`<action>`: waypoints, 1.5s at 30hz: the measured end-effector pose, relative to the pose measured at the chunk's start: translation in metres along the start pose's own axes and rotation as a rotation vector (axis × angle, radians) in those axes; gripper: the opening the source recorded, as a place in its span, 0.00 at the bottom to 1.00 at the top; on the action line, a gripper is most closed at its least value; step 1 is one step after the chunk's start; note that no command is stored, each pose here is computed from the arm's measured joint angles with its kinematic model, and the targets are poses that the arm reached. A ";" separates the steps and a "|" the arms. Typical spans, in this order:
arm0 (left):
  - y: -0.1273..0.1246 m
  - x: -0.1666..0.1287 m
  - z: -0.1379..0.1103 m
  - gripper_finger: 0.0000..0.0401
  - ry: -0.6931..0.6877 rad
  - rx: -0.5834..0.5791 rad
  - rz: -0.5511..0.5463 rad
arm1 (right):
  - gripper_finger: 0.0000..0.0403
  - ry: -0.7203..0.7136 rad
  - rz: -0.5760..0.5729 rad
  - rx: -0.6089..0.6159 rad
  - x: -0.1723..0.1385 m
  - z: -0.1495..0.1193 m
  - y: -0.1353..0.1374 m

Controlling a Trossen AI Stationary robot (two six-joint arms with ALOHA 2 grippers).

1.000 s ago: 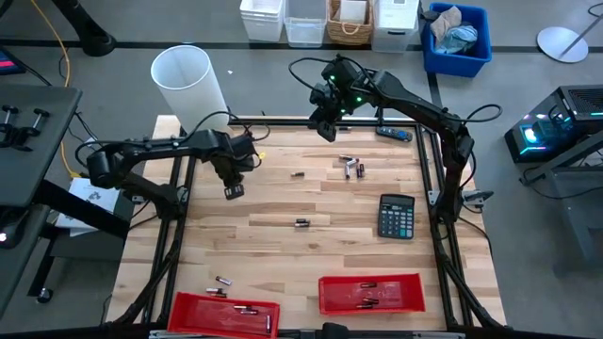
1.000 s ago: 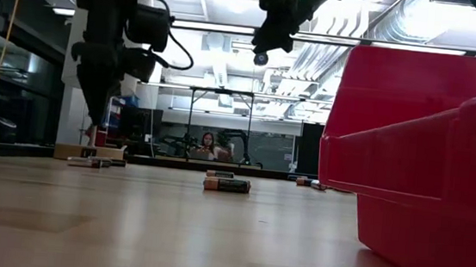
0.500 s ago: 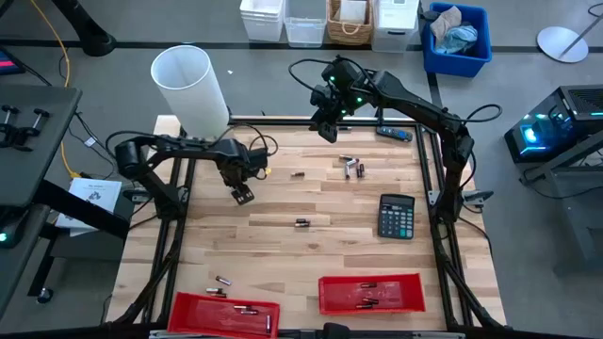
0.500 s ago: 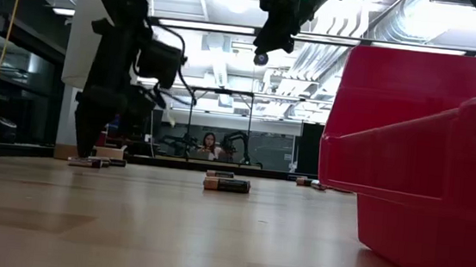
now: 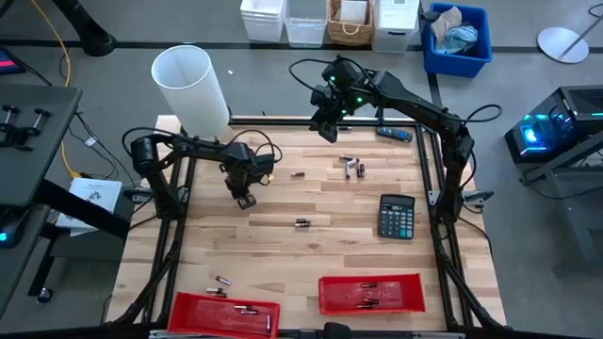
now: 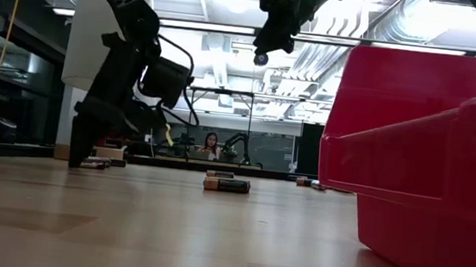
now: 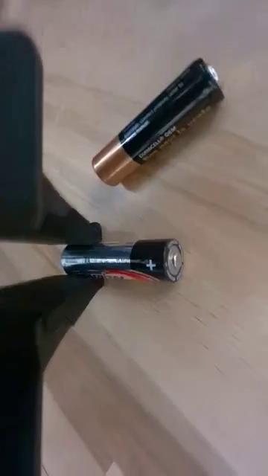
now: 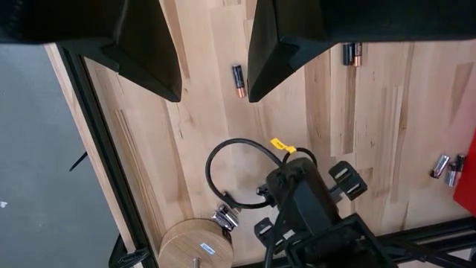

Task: Sort batteries
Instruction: Put the silver battery into the left red bin

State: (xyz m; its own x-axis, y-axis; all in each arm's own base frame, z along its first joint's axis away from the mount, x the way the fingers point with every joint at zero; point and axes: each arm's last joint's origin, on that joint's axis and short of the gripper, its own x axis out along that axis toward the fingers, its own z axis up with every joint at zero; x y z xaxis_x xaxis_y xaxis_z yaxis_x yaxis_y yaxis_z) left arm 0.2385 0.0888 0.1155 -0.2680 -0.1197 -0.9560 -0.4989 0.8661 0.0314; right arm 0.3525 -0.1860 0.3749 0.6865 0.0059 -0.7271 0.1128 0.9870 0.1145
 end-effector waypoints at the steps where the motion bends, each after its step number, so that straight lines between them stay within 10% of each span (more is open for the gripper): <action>1: 0.000 -0.001 -0.001 0.07 -0.008 -0.009 -0.005 | 0.37 0.001 0.000 0.000 0.000 0.000 0.000; 12: -0.004 -0.073 -0.064 0.07 -0.243 -0.047 -0.195 | 0.37 0.000 -0.003 -0.064 0.000 0.000 0.000; 25: -0.118 -0.140 -0.172 0.07 -0.366 0.425 -0.452 | 0.37 -0.051 -0.014 -0.141 0.000 0.005 -0.001; 35: -0.225 -0.108 -0.228 0.07 -0.100 0.720 -0.532 | 0.37 -0.063 -0.018 -0.148 0.000 0.006 -0.002; 45: -0.263 -0.068 -0.222 0.22 -0.117 0.820 -0.470 | 0.37 -0.072 -0.010 0.032 0.001 0.008 0.001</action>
State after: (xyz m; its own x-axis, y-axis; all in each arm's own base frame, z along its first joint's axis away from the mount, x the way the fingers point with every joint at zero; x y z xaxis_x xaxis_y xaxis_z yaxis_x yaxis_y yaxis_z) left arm 0.2052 -0.2389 0.2370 -0.0806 -0.5315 -0.8432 0.2112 0.8176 -0.5356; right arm 0.3587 -0.1866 0.3796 0.7349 -0.0162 -0.6779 0.1414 0.9814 0.1299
